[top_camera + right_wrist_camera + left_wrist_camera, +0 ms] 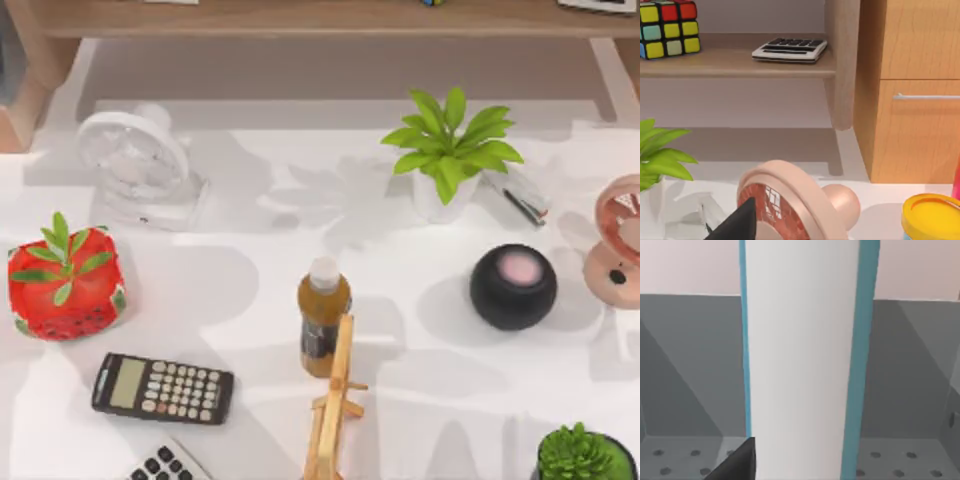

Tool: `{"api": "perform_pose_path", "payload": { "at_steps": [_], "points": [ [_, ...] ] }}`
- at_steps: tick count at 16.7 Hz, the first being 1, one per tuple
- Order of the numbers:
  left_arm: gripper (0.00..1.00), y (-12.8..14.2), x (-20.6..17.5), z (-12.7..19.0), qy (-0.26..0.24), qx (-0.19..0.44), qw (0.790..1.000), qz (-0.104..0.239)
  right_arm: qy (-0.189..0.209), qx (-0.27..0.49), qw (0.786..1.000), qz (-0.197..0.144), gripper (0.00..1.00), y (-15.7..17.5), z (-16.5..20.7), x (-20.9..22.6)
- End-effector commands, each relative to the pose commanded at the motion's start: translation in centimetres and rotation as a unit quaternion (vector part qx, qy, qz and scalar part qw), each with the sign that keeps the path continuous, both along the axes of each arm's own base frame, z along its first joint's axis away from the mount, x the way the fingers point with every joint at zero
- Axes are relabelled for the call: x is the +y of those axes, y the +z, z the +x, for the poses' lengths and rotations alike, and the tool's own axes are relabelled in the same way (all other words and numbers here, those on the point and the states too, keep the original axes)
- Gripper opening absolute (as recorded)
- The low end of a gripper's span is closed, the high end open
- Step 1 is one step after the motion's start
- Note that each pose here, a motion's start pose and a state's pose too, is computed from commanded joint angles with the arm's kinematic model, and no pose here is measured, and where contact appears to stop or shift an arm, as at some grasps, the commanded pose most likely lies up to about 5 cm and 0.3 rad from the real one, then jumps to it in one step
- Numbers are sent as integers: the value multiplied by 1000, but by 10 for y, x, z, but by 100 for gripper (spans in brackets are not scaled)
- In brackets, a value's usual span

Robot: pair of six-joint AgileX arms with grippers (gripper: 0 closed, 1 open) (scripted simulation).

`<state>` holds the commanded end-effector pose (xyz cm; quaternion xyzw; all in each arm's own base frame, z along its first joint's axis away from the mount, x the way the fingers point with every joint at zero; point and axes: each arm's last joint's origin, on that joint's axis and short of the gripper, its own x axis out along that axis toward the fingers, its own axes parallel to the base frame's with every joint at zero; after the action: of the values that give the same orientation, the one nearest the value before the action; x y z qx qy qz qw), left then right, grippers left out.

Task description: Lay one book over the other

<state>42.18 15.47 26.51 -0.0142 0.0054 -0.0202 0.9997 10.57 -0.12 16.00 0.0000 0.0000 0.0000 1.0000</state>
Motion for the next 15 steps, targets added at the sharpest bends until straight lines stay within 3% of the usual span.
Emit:
{"api": "perform_pose_path", "payload": {
  "at_steps": [4,10,15],
  "points": [
    [100,-17,24,16,11,-3,1000,6,0,0,1000,0,100,0,0,0],
    [100,-18,22,18,10,-1,1000,5,0,0,1000,0,100,0,0,0],
    [100,-17,24,37,12,-3,1000,6,0,0,1000,0,100,0,0,0]
  ]
}}
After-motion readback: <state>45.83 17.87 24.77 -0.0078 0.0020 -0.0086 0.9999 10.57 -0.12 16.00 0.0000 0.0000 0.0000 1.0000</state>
